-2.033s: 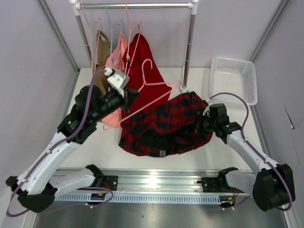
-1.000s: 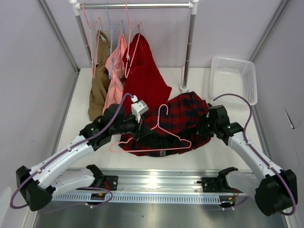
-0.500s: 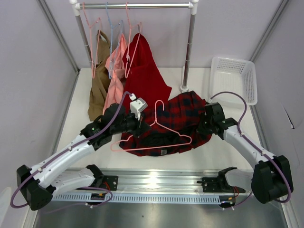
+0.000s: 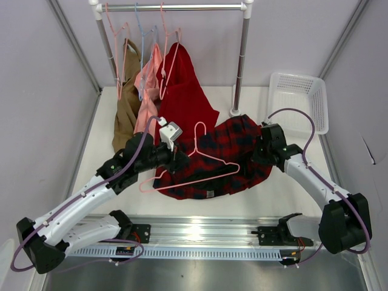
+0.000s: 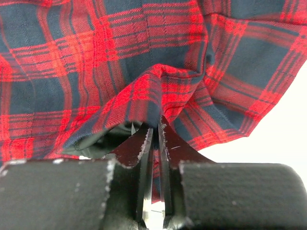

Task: Place the skirt on the hanger

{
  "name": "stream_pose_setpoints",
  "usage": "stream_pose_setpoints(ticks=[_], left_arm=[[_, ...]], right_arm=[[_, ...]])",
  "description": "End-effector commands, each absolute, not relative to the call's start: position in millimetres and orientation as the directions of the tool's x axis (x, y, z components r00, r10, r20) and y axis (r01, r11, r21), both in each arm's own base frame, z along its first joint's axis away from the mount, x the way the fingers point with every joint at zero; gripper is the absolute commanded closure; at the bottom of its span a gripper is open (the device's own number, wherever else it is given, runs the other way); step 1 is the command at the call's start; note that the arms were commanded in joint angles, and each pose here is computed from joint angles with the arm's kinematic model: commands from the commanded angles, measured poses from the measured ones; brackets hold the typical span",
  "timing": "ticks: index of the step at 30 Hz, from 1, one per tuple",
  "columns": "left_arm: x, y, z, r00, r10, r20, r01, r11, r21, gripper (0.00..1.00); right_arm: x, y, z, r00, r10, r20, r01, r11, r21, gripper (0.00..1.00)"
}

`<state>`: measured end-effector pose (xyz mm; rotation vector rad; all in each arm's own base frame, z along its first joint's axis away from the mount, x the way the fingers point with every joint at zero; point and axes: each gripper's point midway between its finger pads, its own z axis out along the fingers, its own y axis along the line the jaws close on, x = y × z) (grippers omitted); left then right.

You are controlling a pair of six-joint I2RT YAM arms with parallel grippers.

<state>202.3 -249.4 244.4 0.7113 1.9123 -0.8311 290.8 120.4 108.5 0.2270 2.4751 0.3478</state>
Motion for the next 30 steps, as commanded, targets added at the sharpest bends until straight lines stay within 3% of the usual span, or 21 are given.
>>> stream_pose_setpoints(ticks=[1,3,6,9,25,30], left_arm=[[213,-244,265,-0.387,0.065,-0.920,0.720,0.645,-0.258,1.00],[215,-245,265,-0.392,0.067,-0.918,0.716,0.649,-0.258,1.00],[220,-246,250,-0.418,0.101,-0.903,0.701,0.668,-0.250,1.00],[224,-247,247,-0.417,0.092,-0.904,0.693,0.675,-0.251,1.00],[225,-257,242,-0.436,0.078,-0.897,0.701,0.654,-0.285,1.00],[226,-257,242,-0.437,0.074,-0.896,0.699,0.656,-0.287,1.00]], right_arm=[[315,121,138,-0.726,0.242,-0.644,0.054,0.953,0.297,0.88],[315,122,140,-0.728,0.236,-0.644,0.047,0.954,0.297,0.84],[309,118,141,-0.730,0.247,-0.637,0.079,0.957,0.280,0.69],[302,115,143,-0.729,0.248,-0.639,0.095,0.960,0.263,0.64],[251,136,136,-0.756,0.178,-0.630,0.099,0.982,0.159,0.74],[243,134,154,-0.717,0.165,-0.677,0.116,0.986,0.117,0.71]])
